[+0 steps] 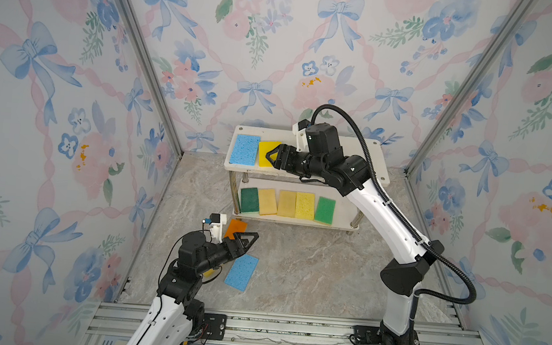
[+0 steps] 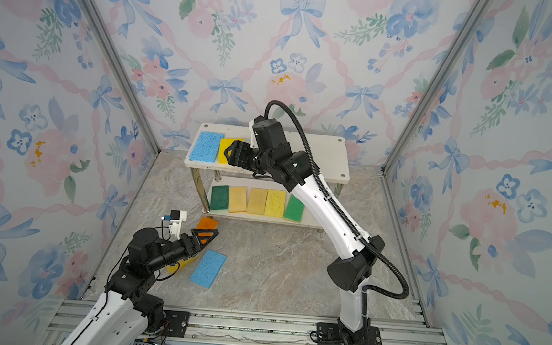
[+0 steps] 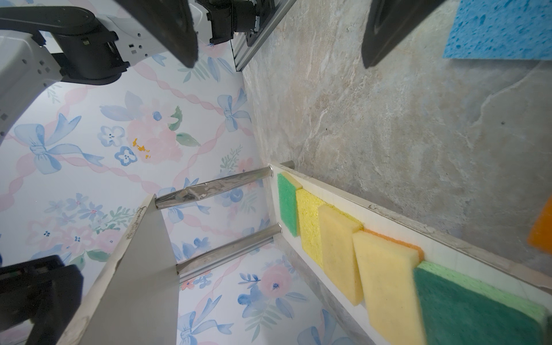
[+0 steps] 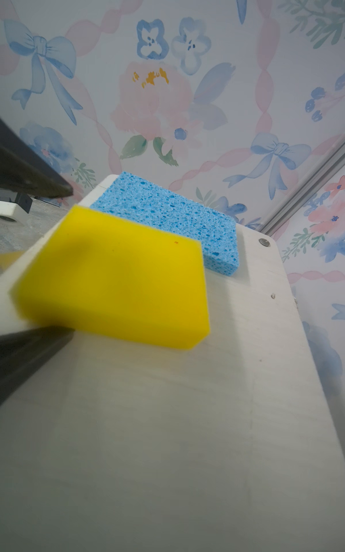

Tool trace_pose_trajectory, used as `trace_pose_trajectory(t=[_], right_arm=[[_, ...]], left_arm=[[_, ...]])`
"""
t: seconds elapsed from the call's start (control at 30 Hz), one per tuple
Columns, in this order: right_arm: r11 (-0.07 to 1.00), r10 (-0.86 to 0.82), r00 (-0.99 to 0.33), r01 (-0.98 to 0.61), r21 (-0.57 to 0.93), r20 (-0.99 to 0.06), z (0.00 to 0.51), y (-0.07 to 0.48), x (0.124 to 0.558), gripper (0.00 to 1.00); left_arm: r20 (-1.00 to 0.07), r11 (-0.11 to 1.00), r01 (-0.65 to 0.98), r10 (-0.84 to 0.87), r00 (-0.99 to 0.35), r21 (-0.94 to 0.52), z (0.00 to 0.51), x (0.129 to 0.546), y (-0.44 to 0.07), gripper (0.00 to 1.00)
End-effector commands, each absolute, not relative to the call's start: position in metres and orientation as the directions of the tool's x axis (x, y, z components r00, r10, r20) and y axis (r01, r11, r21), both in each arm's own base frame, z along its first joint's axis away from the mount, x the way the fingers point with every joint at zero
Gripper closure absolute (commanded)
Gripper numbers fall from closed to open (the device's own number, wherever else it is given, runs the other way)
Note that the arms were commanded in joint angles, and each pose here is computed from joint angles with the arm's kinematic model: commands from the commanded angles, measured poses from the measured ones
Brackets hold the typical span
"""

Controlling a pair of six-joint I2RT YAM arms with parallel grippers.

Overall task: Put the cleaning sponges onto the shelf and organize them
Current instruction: 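Set the yellow sponge beside the blue sponge and press it against it, then open the right gripper and withdraw it down toward the table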

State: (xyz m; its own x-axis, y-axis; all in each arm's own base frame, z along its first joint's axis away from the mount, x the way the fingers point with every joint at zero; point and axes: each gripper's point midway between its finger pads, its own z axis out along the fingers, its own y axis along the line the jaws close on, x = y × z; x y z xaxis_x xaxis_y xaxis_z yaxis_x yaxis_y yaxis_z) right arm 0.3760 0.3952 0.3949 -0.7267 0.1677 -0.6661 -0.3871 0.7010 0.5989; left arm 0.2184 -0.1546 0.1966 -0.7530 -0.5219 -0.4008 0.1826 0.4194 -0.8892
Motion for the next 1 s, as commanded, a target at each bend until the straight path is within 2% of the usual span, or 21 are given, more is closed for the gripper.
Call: trace_pose_trajectory(t=[0.0, 0.17, 0.47, 0.83, 0.97], right_arm=[[0.767, 0.095, -0.727, -0.381, 0.515, -0.680, 0.378, 0.393, 0.371, 0.27], [0.801, 0.022, -0.693, -0.419, 0.428, -0.720, 0.377, 0.394, 0.368, 0.25], [0.786, -0.036, -0.676, -0.474, 0.396, -0.736, 0.376, 0.403, 0.361, 0.22], [0.771, -0.158, -0.623, -0.562, 0.298, -0.766, 0.370, 0.404, 0.353, 0.10], [0.754, -0.142, -0.564, -0.594, 0.281, -0.814, 0.395, 0.402, 0.343, 0.10]], left_arm=[[-0.420, 0.426, 0.205, -0.505, -0.754, -0.881, 0.195, 0.217, -0.155, 0.12], [-0.417, 0.424, 0.203, -0.507, -0.754, -0.883, 0.195, 0.217, -0.155, 0.12], [-0.416, 0.425, 0.200, -0.508, -0.755, -0.883, 0.193, 0.217, -0.154, 0.11], [-0.426, 0.459, 0.190, -0.491, -0.760, -0.868, 0.187, 0.215, -0.153, 0.09], [-0.469, 0.532, 0.185, -0.469, -0.748, -0.827, 0.185, 0.217, -0.146, 0.06]])
